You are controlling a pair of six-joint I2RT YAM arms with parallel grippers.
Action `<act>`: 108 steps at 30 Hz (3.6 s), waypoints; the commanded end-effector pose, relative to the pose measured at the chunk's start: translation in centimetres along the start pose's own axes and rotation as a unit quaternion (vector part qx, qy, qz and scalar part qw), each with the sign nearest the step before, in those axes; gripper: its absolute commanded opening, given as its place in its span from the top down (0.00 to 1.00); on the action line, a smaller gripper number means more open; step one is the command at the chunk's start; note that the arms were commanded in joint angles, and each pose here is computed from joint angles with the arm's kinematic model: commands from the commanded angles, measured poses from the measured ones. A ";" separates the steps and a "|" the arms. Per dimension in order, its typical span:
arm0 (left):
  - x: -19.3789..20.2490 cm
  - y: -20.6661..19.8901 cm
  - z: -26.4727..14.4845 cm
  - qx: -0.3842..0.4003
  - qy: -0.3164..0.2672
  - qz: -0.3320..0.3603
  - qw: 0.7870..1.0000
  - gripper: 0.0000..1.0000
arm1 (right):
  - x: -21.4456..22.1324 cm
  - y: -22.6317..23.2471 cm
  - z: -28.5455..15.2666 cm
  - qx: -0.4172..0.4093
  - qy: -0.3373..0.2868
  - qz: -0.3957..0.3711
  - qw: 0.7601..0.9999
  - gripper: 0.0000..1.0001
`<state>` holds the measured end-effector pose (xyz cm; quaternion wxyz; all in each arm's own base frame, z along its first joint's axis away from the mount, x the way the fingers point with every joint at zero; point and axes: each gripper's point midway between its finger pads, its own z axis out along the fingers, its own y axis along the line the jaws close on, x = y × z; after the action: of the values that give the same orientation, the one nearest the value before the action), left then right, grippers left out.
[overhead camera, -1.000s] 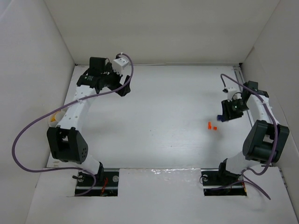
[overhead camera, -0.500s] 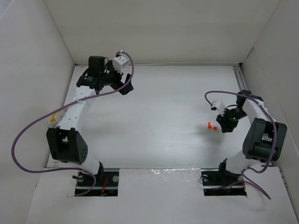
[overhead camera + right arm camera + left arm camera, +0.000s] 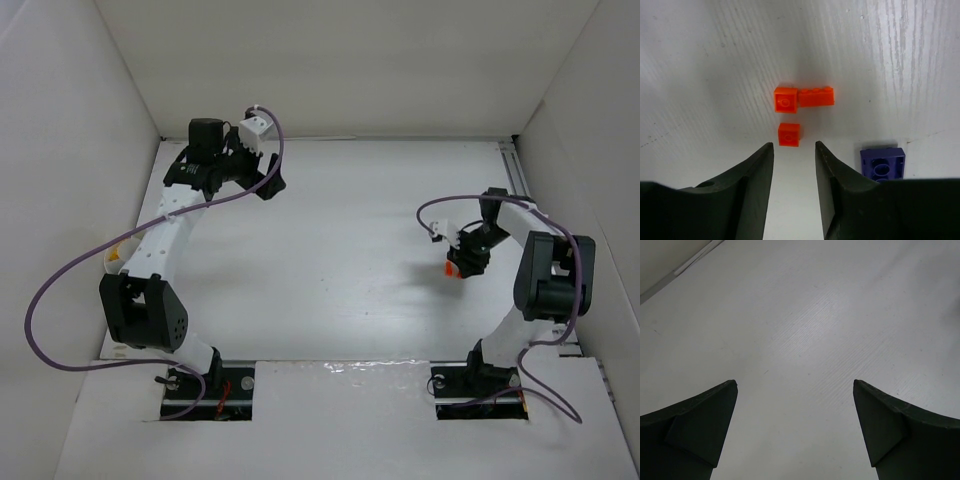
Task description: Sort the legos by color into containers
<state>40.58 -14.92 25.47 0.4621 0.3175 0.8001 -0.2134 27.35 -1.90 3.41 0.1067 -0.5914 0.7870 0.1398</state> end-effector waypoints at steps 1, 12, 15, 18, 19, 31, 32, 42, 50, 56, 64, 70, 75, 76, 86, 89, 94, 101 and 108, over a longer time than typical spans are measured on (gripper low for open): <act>-0.8 0.5 -0.3 -0.015 -0.015 0.000 1.000 0.00 | -0.7 -1.8 -0.5 0.020 0.000 -0.031 0.999 0.57; -0.3 0.6 -0.2 -0.019 -0.010 0.002 1.000 0.00 | -1.0 -0.4 0.5 -0.004 0.013 -0.038 0.999 0.55; -0.3 0.6 -0.2 -0.019 -0.010 0.002 1.000 0.00 | -1.2 -0.2 0.8 -0.006 0.014 -0.037 0.999 0.53; -0.3 0.6 -0.2 -0.019 -0.010 0.002 1.000 0.00 | -1.4 -0.1 0.9 -0.007 0.014 -0.037 0.999 0.54; -0.1 0.7 0.1 -0.017 -0.006 -0.001 1.000 0.00 | -1.5 -0.4 0.9 -0.003 0.014 -0.039 0.999 0.59; 0.4 0.7 0.3 -0.015 0.001 -0.005 1.000 0.00 | -0.9 0.5 1.3 -0.011 0.041 -0.022 0.999 0.62; 0.4 0.7 0.3 -0.015 0.001 -0.005 1.000 0.00 | -0.6 0.8 1.5 -0.014 0.046 -0.016 0.999 0.61; 0.3 0.9 0.5 -0.015 0.001 -0.005 1.000 0.00 | -0.7 0.5 1.8 0.004 0.059 -0.009 0.998 0.68; 0.6 1.7 0.8 -0.029 0.010 -0.003 1.000 0.00 | -0.4 0.8 2.2 0.008 0.068 -0.005 0.998 0.78; -0.4 2.4 0.4 -0.054 0.003 -0.013 0.998 0.00 | -1.3 0.7 2.3 0.020 0.049 0.005 0.999 0.89; -2.5 2.3 -1.8 -0.002 -0.070 -0.125 0.990 0.00 | -15.2 -2.5 -3.6 0.014 -0.149 0.096 0.984 0.93; -1.3 0.9 -3.1 0.079 -0.079 -0.145 0.983 0.00 | -27.3 -2.4 -8.9 -0.106 -0.305 0.229 0.918 0.94; -0.4 -1.8 -3.2 0.097 -0.077 -0.085 0.989 0.02 | -33.8 -3.0 -12.8 -0.232 -0.363 0.348 0.833 0.95; 0.4 -2.4 -2.9 0.096 -0.067 -0.075 0.990 0.04 | -34.7 -3.7 -13.3 -0.244 -0.380 0.348 0.821 0.95; -1.2 -8.2 -3.6 0.103 -0.157 0.090 0.978 0.17 | -41.3 -2.1 -16.4 -0.406 -0.375 0.380 0.742 0.96; -1.3 -9.3 -3.4 0.121 -0.185 0.087 0.971 0.17 | -42.2 -0.6 -16.2 -0.426 -0.361 0.360 0.748 0.96; -4.0 -10.4 -2.6 0.128 -0.224 0.074 0.963 0.25 | -43.4 1.3 -16.7 -0.438 -0.354 0.329 0.758 0.96; -6.5 -10.6 -2.5 0.105 -0.267 0.079 0.955 0.35 | -44.9 3.0 -16.9 -0.438 -0.358 0.304 0.766 0.96; -7.4 -11.5 -2.4 0.105 -0.281 0.088 0.950 0.46 | -45.8 3.2 -16.4 -0.433 -0.362 0.308 0.766 0.96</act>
<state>33.88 -23.40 31.01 0.6165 0.3596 0.6136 -0.3377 37.39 33.67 31.92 0.0299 -0.1694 0.7030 0.6901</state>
